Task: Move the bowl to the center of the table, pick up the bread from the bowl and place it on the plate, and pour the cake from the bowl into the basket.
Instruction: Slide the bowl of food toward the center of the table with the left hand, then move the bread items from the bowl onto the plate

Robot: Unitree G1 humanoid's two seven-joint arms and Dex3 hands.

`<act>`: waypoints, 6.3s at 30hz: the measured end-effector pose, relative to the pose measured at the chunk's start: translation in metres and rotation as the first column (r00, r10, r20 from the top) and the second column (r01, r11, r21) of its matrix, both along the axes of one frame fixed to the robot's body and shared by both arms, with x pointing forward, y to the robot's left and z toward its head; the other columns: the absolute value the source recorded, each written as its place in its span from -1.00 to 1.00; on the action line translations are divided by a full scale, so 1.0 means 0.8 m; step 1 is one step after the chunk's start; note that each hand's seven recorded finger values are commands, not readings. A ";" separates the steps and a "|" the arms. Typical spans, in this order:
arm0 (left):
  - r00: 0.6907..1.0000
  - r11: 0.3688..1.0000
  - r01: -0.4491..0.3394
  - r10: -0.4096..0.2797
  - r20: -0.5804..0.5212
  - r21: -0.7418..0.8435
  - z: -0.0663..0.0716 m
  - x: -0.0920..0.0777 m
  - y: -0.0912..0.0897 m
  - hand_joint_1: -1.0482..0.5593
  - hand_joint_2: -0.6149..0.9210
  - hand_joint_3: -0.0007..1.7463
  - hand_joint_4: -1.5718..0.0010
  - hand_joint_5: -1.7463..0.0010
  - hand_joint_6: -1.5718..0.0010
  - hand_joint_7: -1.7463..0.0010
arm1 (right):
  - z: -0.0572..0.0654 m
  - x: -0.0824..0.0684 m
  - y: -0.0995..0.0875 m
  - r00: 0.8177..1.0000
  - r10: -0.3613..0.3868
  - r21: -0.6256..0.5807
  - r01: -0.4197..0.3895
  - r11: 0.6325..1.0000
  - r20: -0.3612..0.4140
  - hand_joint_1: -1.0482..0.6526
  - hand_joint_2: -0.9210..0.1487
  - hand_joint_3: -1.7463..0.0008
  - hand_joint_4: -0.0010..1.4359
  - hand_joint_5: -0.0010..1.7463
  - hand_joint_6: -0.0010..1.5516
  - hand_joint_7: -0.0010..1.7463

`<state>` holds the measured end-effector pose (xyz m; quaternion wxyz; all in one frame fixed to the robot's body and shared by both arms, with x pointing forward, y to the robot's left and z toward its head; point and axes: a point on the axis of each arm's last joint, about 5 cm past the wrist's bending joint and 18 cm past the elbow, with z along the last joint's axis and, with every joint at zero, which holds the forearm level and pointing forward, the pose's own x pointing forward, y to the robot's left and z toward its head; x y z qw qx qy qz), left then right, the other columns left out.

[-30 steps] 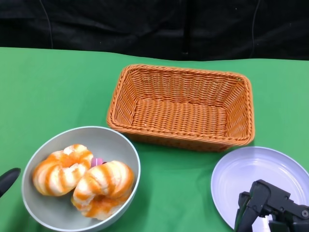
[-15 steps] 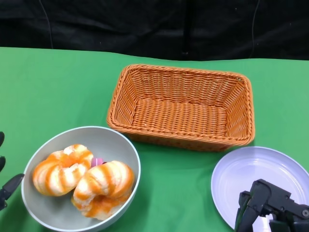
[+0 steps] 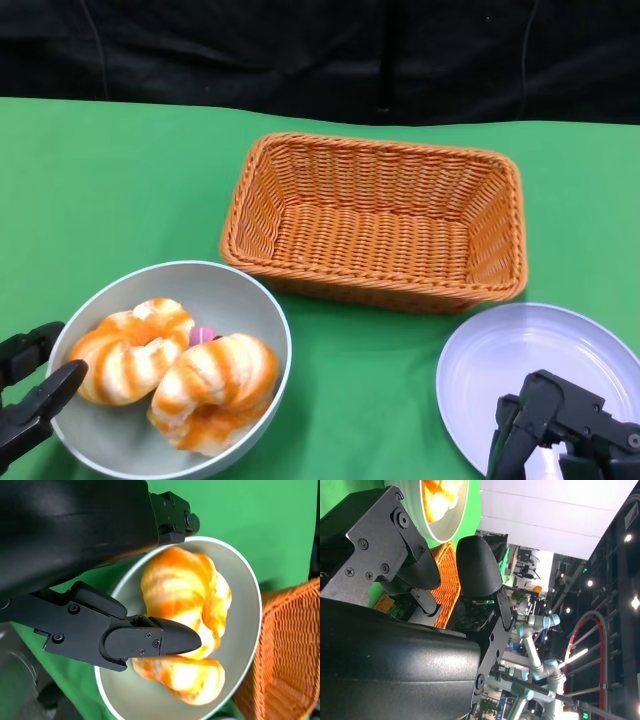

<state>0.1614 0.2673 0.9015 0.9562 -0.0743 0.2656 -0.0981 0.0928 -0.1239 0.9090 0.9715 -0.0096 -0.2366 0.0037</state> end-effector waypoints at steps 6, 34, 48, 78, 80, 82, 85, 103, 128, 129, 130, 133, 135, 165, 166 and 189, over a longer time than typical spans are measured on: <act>0.999 0.995 0.040 -0.042 -0.020 -0.096 0.008 -0.001 -0.012 -0.59 1.00 -0.48 0.98 1.00 0.98 0.99 | 0.001 0.000 0.000 1.000 -0.001 0.002 0.001 1.000 0.002 0.40 0.31 -1.00 0.48 1.00 0.08 1.00; 0.969 0.956 0.244 -0.249 -0.008 -0.163 0.016 0.011 -0.084 -0.67 1.00 -0.50 0.96 0.98 1.00 1.00 | 0.019 0.009 -0.013 0.995 0.025 -0.288 -0.051 0.956 -0.092 -0.04 -0.36 0.25 -0.74 0.53 -0.95 0.19; 0.947 0.938 0.319 -0.321 0.013 -0.134 0.017 0.020 -0.107 -0.65 1.00 -0.47 0.91 0.96 1.00 1.00 | 0.058 0.040 0.003 0.989 0.114 -0.649 -0.150 0.746 -0.097 -0.24 -0.70 0.99 -1.00 0.06 -0.93 -0.28; 0.909 0.930 0.162 -0.270 0.317 0.330 0.028 -0.003 -0.110 -0.60 1.00 -0.39 0.62 0.82 0.76 0.95 | -0.036 0.099 0.023 0.985 0.134 -0.733 -0.014 0.681 0.106 0.14 -0.07 -0.38 0.35 0.87 0.08 0.66; 0.906 0.932 0.150 -0.263 0.331 0.330 0.029 -0.006 -0.110 -0.60 1.00 -0.38 0.63 0.82 0.76 0.96 | -0.042 0.099 0.027 0.975 0.123 -0.670 0.033 0.742 0.184 0.07 0.15 -0.69 0.27 0.97 -0.02 0.81; 0.907 0.933 0.144 -0.258 0.333 0.330 0.028 -0.009 -0.108 -0.60 1.00 -0.38 0.63 0.82 0.76 0.96 | -0.043 0.099 0.030 0.964 0.115 -0.619 0.062 0.783 0.241 0.04 0.19 -0.76 0.23 0.99 -0.04 0.83; 0.907 0.933 0.134 -0.251 0.339 0.333 0.028 -0.011 -0.106 -0.60 1.00 -0.38 0.63 0.82 0.75 0.96 | -0.037 0.102 0.035 0.940 0.108 -0.551 0.094 0.829 0.322 0.00 0.18 -0.81 0.23 1.00 -0.04 0.84; 0.910 0.940 0.099 -0.219 0.353 0.327 0.030 -0.021 -0.099 -0.62 1.00 -0.38 0.61 0.82 0.69 0.96 | 0.022 0.074 0.009 0.936 -0.093 -0.267 0.191 0.944 0.338 0.22 0.44 -1.00 0.36 1.00 0.18 0.73; 0.912 0.946 0.090 -0.203 0.356 0.310 0.029 -0.026 -0.097 -0.60 1.00 -0.35 0.58 0.83 0.66 0.98 | 0.033 0.050 -0.059 0.949 -0.306 -0.701 0.272 0.660 0.080 0.40 0.56 -0.80 0.35 0.99 0.22 0.54; 0.912 0.947 0.091 -0.204 0.356 0.309 0.029 -0.026 -0.097 -0.60 1.00 -0.35 0.58 0.83 0.66 0.98 | 0.033 0.051 -0.059 0.951 -0.302 -0.721 0.257 0.643 0.069 0.40 0.55 -0.78 0.35 0.99 0.23 0.53; 0.912 0.947 0.092 -0.205 0.356 0.309 0.028 -0.026 -0.098 -0.60 1.00 -0.35 0.59 0.84 0.66 0.98 | 0.032 0.052 -0.059 0.951 -0.301 -0.735 0.248 0.631 0.063 0.41 0.53 -0.75 0.35 1.00 0.23 0.53; 0.911 0.946 0.099 -0.211 0.354 0.307 0.028 -0.027 -0.099 -0.60 1.00 -0.35 0.59 0.84 0.65 0.98 | 0.028 0.057 -0.060 0.951 -0.305 -0.769 0.228 0.598 0.044 0.38 0.46 -0.68 0.33 1.00 0.22 0.54; 0.911 0.947 0.100 -0.211 0.354 0.306 0.028 -0.027 -0.100 -0.60 1.00 -0.35 0.60 0.85 0.66 0.99 | 0.026 0.061 -0.059 0.951 -0.308 -0.794 0.202 0.574 0.019 0.36 0.29 -0.51 0.26 1.00 0.17 0.54; 0.916 0.949 0.105 -0.208 0.344 0.296 0.026 -0.031 -0.099 -0.58 1.00 -0.38 0.63 0.87 0.65 0.99 | 0.012 0.073 -0.036 0.904 -0.418 -0.889 0.119 0.441 -0.087 -0.53 -1.00 0.84 -0.81 -0.80 -0.88 -0.94; 0.915 0.950 0.105 -0.208 0.344 0.296 0.026 -0.031 -0.099 -0.58 1.00 -0.38 0.63 0.87 0.65 1.00 | 0.015 0.071 -0.033 0.917 -0.395 -0.871 0.146 0.470 -0.060 -0.49 -1.00 0.85 -0.77 -0.77 -0.87 -0.94; 0.911 0.954 0.111 -0.209 0.355 0.278 0.026 -0.030 -0.105 -0.56 1.00 -0.39 0.63 0.86 0.63 0.99 | 0.050 0.085 0.034 0.972 0.231 -0.746 -0.184 0.640 -0.041 -0.36 -0.84 1.00 -0.61 -0.25 -0.52 -0.86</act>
